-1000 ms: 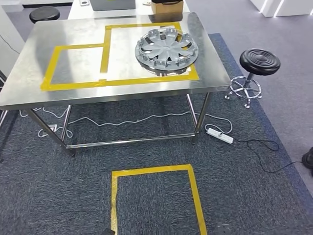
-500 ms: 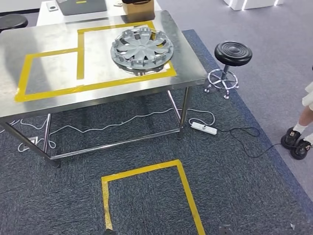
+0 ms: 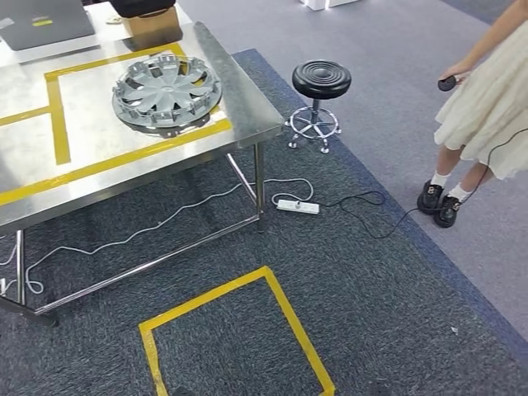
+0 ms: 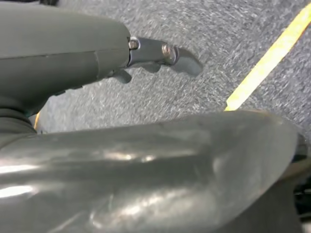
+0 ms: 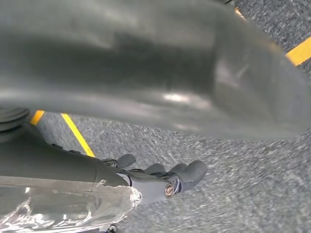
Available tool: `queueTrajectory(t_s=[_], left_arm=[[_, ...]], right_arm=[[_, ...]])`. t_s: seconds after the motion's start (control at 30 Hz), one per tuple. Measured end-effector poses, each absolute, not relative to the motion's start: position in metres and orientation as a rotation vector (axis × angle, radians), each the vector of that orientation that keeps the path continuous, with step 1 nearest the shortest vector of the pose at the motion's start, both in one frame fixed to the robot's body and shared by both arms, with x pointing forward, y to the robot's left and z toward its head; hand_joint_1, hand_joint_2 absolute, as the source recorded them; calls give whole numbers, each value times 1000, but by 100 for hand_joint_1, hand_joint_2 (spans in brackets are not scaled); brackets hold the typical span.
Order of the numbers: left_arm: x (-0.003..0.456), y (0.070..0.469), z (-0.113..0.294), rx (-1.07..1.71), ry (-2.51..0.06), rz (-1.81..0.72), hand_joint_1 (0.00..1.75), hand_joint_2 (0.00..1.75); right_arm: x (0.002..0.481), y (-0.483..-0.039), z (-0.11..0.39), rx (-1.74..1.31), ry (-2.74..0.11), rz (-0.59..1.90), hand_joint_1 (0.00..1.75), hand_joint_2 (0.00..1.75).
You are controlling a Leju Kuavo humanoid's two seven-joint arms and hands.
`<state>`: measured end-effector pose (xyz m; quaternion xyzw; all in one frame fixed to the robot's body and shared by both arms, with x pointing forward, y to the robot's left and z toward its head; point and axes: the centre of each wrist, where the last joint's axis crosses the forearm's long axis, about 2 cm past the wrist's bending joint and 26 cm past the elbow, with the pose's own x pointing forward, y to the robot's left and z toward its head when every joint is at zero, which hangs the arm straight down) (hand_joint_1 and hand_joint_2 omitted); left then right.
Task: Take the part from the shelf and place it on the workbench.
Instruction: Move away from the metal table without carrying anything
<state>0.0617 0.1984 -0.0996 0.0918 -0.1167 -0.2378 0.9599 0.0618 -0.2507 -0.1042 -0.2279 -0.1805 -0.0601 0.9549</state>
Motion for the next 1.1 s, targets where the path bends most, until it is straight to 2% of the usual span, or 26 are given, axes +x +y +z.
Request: queueTrajectory(t_s=[1.1], left_arm=[[62, 199, -100, 186, -242, -484, 0, 0]], right_arm=[[57, -251, -105, -435, -349, -146, 0, 0]])
